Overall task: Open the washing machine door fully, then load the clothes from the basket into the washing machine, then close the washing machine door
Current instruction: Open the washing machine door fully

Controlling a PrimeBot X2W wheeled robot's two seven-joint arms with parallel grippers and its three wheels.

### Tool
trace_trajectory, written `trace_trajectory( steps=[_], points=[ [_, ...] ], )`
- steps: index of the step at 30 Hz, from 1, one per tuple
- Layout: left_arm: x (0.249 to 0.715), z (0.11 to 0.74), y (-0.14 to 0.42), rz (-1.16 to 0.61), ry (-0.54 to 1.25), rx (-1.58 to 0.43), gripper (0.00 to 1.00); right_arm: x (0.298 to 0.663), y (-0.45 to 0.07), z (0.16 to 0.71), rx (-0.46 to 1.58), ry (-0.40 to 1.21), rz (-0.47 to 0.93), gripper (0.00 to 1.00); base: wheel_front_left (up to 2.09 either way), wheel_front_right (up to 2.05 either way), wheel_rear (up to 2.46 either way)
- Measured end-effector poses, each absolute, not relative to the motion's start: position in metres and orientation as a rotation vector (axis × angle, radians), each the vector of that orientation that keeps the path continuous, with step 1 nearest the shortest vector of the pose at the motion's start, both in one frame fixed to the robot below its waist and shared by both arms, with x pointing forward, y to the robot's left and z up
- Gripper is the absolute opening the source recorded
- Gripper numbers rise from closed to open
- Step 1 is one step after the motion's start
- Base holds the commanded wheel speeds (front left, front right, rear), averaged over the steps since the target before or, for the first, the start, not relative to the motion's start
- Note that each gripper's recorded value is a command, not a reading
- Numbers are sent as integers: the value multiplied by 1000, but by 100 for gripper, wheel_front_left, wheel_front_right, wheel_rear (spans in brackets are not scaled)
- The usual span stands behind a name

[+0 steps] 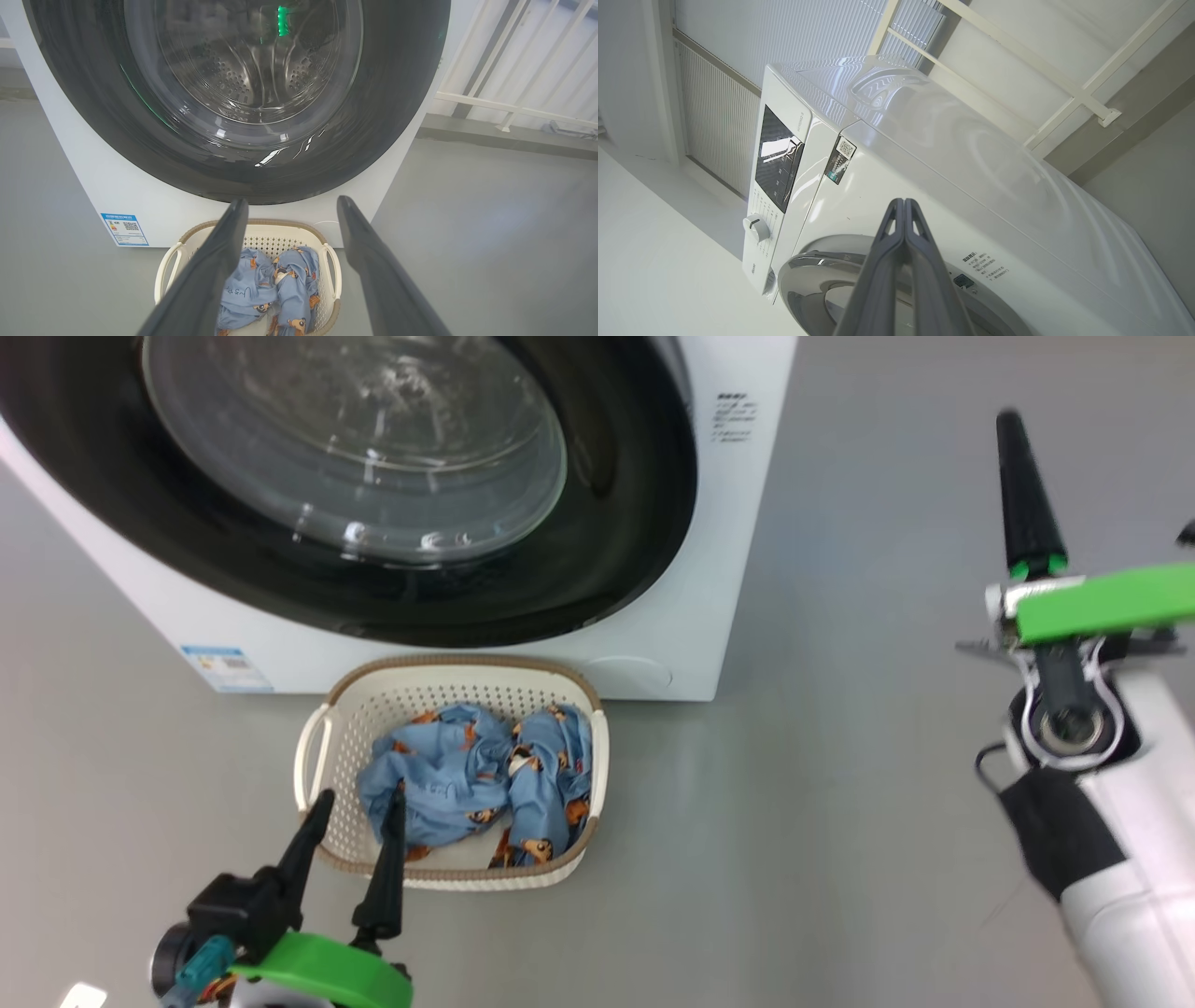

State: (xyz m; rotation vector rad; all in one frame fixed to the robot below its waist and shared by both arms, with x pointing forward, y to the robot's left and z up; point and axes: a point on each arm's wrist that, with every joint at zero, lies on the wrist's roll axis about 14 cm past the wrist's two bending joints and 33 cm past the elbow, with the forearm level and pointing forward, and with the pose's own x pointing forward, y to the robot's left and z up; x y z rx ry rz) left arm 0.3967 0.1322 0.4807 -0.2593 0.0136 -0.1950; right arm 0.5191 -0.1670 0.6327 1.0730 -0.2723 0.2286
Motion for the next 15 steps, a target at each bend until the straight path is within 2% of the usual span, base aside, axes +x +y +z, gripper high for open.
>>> trace_trajectory(
  steps=[15],
  points=[
    [417,464,134,-187,49,-281,100,578,-95,617,1195,121,534,0,0,0,0]
  ],
)
